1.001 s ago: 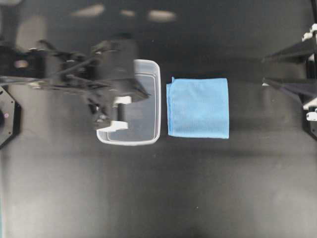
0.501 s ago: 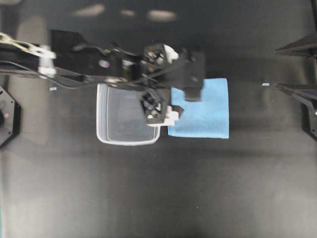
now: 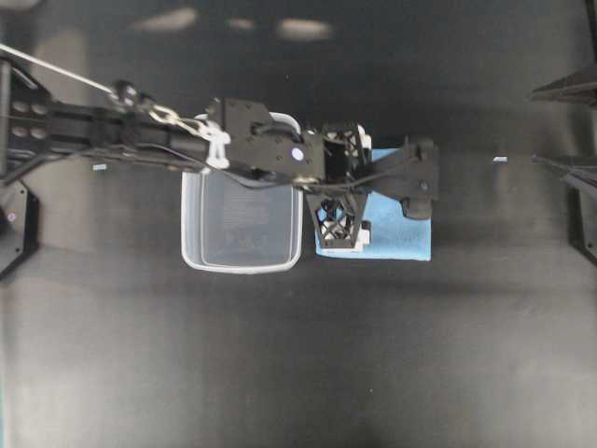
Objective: Place the blue towel into the container with the left arm.
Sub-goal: 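Lower the open left gripper onto the blue towel and close it, then lift the gripped towel and carry it left over the container, then lower the towel into the container with the left gripper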
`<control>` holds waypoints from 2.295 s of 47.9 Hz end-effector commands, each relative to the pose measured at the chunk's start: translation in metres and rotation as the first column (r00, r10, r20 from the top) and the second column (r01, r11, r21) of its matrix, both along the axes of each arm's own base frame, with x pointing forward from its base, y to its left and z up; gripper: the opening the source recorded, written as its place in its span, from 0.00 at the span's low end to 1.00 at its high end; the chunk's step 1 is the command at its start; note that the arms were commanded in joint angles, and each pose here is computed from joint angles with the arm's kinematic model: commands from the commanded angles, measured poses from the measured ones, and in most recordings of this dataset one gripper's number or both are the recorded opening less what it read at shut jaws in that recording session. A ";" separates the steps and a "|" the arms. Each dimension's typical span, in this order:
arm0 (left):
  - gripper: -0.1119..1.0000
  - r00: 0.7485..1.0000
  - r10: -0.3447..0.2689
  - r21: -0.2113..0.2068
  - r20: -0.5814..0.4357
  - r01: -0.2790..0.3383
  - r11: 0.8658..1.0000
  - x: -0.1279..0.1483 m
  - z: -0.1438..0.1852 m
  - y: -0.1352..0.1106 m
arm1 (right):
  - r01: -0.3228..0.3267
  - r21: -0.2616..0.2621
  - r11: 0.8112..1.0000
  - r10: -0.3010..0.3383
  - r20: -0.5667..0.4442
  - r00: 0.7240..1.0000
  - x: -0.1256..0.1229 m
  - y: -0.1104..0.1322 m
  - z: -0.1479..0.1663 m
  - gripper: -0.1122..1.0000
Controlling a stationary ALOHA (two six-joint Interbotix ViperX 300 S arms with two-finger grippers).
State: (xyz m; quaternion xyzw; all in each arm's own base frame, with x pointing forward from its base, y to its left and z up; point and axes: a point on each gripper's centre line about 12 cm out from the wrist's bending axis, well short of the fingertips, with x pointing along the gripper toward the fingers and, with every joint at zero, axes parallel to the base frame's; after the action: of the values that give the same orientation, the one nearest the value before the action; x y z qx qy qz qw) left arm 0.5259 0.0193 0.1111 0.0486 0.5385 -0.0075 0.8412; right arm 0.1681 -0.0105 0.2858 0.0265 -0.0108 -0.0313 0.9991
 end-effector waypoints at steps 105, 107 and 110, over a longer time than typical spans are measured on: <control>0.16 0.996 0.047 0.000 0.076 -0.047 0.999 -0.172 0.140 0.006 | 0.002 0.025 1.000 -0.002 -0.009 1.000 0.001 0.000 -0.007 0.80; 0.16 0.997 0.050 -0.001 0.065 -0.050 0.999 -0.173 0.136 0.006 | 0.002 0.025 1.000 -0.002 -0.008 1.000 0.000 0.000 -0.006 0.80; 0.16 0.997 0.051 -0.004 0.057 -0.051 0.999 -0.175 0.131 0.006 | 0.002 0.025 1.000 -0.002 -0.008 1.000 0.001 0.000 -0.006 0.80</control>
State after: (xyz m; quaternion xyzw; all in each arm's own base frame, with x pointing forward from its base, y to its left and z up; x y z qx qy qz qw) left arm 0.3517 0.0257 0.2421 0.0325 0.5204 0.0146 0.8532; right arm 0.1675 -0.0103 0.2759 0.0375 -0.0004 -0.0308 0.9988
